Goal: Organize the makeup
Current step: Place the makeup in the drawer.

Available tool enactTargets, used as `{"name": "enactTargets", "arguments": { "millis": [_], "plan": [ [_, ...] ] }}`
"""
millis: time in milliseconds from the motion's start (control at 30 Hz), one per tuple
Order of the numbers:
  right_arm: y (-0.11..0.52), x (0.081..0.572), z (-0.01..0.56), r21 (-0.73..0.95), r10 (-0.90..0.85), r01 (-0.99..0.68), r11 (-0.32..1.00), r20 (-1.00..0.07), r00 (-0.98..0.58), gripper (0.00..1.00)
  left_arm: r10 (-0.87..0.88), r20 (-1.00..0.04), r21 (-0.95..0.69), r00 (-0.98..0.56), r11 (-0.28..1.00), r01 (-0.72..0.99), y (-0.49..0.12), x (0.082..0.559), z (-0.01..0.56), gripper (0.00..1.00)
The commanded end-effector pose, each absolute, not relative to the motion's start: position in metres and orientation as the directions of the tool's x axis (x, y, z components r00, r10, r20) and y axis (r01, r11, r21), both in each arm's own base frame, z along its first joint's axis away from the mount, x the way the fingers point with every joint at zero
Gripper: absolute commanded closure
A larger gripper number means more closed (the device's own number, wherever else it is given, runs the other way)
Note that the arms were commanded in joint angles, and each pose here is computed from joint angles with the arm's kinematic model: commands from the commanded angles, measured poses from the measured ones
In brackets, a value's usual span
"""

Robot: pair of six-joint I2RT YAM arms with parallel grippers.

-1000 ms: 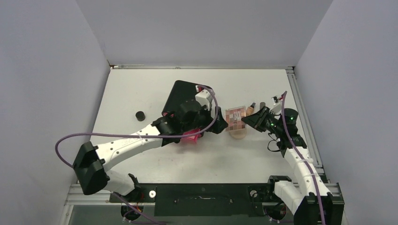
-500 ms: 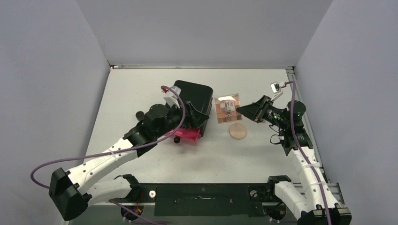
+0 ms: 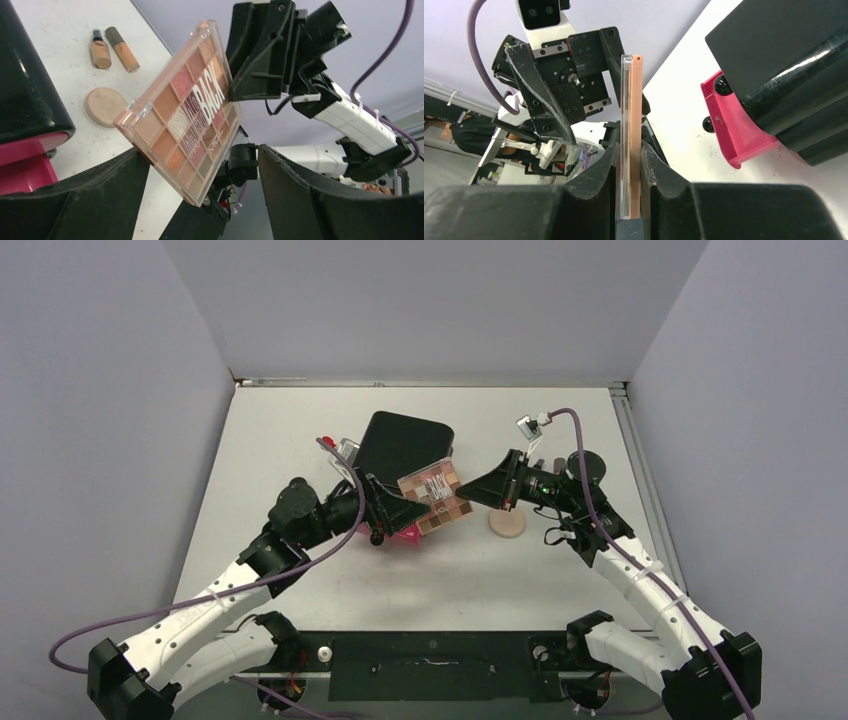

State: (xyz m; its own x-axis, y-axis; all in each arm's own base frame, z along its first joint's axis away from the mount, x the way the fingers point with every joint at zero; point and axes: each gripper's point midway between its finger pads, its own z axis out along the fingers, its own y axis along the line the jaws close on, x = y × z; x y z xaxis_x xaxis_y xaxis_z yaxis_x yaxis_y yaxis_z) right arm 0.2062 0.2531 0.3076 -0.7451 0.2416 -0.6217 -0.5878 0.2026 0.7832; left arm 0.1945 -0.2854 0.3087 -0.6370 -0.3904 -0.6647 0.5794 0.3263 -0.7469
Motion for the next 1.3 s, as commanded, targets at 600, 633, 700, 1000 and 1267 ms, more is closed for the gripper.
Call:
{"name": "enactTargets", "arguments": {
  "millis": [600,633,700,1000,1267],
  "plan": [
    [0.288,0.202,0.316,0.749,0.206,-0.650,0.130,-0.661,-0.721,0.95,-0.448,-0.667,-0.728,-0.596,0.219,0.650,-0.261,0.163,0.333,0.72],
    [0.288,0.202,0.315,0.749,0.205,-0.649,0.131,-0.661,-0.722,0.95,-0.453,-0.664,-0.730,-0.595,0.219,0.648,-0.260,0.162,0.334,0.72],
    [0.290,0.203,0.312,0.753,0.199,-0.645,0.132,-0.658,-0.727,0.95,-0.475,-0.653,-0.737,-0.590,0.217,0.640,-0.257,0.163,0.335,0.69],
    [0.297,0.203,0.301,0.761,0.179,-0.635,0.134,-0.649,-0.739,0.95,-0.503,-0.633,-0.739,-0.589,0.168,0.652,-0.252,0.157,0.341,0.68],
    [0.299,0.208,0.287,0.776,0.173,-0.610,0.161,-0.631,-0.757,0.94,-0.518,-0.649,-0.725,-0.558,0.198,0.660,-0.245,0.158,0.342,0.95]
  ]
}}
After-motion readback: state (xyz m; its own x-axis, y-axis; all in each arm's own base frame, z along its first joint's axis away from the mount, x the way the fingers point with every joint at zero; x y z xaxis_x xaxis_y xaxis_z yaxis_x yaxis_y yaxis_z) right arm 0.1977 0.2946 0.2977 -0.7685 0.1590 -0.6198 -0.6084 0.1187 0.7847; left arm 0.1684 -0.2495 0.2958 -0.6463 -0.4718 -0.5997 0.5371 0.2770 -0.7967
